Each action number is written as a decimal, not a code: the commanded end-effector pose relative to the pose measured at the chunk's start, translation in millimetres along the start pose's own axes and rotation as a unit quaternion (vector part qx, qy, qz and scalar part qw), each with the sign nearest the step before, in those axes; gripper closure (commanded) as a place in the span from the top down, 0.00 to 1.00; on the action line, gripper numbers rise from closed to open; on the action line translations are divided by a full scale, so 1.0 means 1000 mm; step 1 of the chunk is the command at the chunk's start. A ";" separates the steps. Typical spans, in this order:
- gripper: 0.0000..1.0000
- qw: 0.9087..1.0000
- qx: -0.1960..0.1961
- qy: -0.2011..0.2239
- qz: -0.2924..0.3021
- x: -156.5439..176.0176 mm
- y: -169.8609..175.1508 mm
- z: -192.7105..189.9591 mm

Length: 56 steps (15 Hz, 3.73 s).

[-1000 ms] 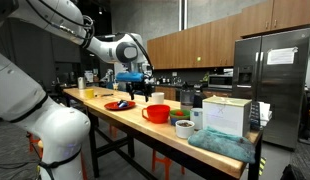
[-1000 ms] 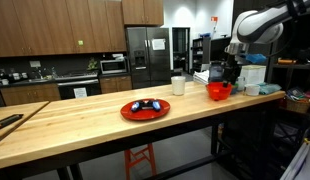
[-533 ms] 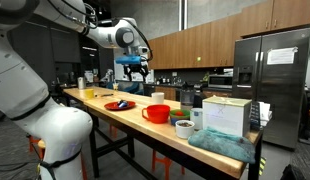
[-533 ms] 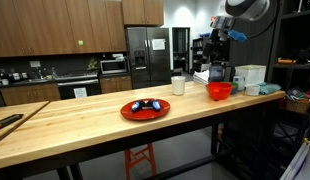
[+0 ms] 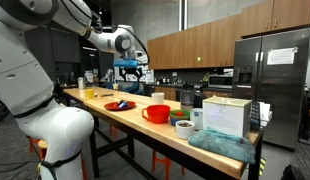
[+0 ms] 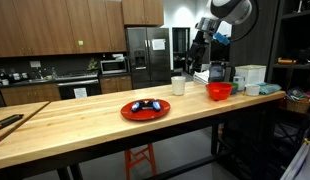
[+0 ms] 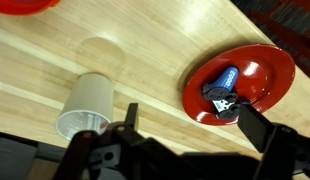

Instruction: Remove the video game controller from the red plate onto the table

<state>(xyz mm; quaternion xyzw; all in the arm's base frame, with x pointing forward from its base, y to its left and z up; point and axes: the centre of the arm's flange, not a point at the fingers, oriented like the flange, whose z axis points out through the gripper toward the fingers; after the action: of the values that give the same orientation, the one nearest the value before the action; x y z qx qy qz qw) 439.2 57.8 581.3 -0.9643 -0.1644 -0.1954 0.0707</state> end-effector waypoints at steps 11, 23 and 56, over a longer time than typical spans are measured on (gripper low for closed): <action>1.00 0.995 0.071 0.054 0.047 0.012 -0.073 0.044; 1.00 0.984 0.171 -0.019 0.052 0.011 -0.095 0.091; 1.00 0.973 0.198 -0.090 -0.081 0.028 -0.156 0.165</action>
<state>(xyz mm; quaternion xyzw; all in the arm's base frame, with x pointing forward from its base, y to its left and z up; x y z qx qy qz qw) 465.1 253.6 453.0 -0.9285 -0.2777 -0.0758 0.2346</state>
